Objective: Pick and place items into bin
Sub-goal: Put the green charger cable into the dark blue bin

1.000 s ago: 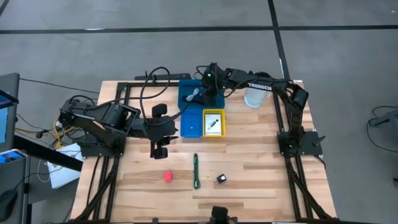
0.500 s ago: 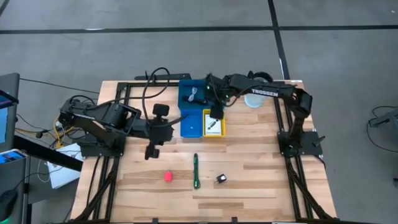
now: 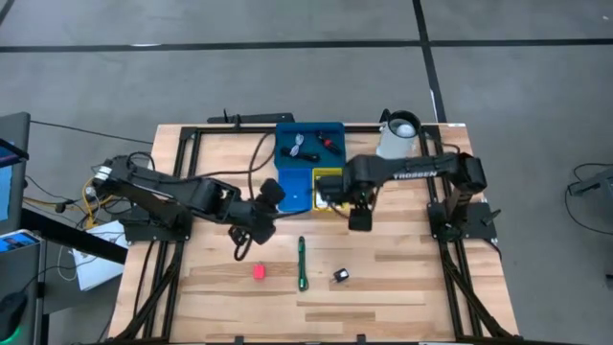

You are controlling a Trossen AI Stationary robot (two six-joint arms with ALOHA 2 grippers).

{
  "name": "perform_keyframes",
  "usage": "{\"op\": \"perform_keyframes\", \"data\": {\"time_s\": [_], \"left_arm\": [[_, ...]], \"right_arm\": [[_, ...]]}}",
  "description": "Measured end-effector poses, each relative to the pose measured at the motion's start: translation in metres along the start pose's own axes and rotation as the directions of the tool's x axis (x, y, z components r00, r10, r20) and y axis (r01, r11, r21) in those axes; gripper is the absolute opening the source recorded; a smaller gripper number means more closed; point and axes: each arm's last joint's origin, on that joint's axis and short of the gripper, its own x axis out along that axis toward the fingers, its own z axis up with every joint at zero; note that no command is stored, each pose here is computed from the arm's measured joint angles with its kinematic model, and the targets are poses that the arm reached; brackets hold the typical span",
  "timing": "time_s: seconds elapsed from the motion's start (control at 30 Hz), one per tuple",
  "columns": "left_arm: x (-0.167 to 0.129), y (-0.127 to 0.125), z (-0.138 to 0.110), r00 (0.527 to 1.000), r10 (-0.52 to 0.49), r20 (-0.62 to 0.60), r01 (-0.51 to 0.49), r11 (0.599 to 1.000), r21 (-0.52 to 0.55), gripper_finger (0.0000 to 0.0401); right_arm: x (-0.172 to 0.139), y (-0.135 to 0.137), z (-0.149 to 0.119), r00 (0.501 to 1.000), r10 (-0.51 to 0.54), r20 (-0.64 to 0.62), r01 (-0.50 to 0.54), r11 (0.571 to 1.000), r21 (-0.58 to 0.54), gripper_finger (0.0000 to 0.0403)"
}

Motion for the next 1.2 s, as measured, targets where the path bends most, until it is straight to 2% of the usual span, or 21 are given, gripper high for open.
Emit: {"op": "perform_keyframes", "data": {"time_s": [0.17, 0.33, 0.47, 0.6, 0.67, 0.77, 0.87, 1.03, 1.2], "left_arm": [[0.023, -0.004, -0.003, 0.999, -0.007, 0.052, 0.005, 1.000, 0.029, 0.0104], [0.043, -0.002, -0.014, 0.994, -0.064, 0.086, 0.069, 0.996, -0.048, 0.0103], [0.058, 0.003, -0.024, 0.981, -0.108, 0.163, 0.128, 0.985, -0.119, 0.0090], [0.074, 0.004, -0.026, 0.962, -0.141, 0.236, 0.173, 0.978, -0.118, 0.0072], [0.086, 0.000, -0.025, 0.960, -0.171, 0.223, 0.198, 0.975, -0.103, 0.0065], [0.105, -0.002, -0.019, 0.956, -0.187, 0.228, 0.217, 0.969, -0.117, 0.0060], [0.124, -0.008, -0.015, 0.932, -0.266, 0.246, 0.301, 0.946, -0.120, 0.0060], [0.151, -0.019, -0.008, 0.910, -0.336, 0.243, 0.366, 0.926, -0.091, 0.0069], [0.164, -0.034, 0.001, 0.900, -0.377, 0.216, 0.389, 0.921, -0.014, 0.0085]], "right_arm": [[-0.002, 0.036, -0.009, 1.000, -0.012, -0.002, 0.012, 1.000, -0.010, 0.0214], [-0.008, 0.072, -0.025, 0.999, -0.039, 0.033, 0.041, 0.996, -0.076, 0.0214], [-0.017, 0.095, -0.049, 0.983, -0.142, 0.118, 0.153, 0.984, -0.088, 0.0214], [-0.024, 0.112, -0.078, 0.937, -0.254, 0.238, 0.274, 0.960, -0.056, 0.0214], [-0.026, 0.118, -0.094, 0.910, -0.289, 0.298, 0.308, 0.951, -0.018, 0.0214], [-0.028, 0.127, -0.116, 0.873, -0.309, 0.377, 0.314, 0.948, 0.050, 0.0214], [-0.026, 0.134, -0.132, 0.850, -0.300, 0.433, 0.286, 0.953, 0.100, 0.0214], [-0.016, 0.147, -0.150, 0.828, -0.307, 0.469, 0.272, 0.952, 0.144, 0.0214], [-0.005, 0.157, -0.158, 0.827, -0.314, 0.467, 0.265, 0.949, 0.169, 0.0214]]}}
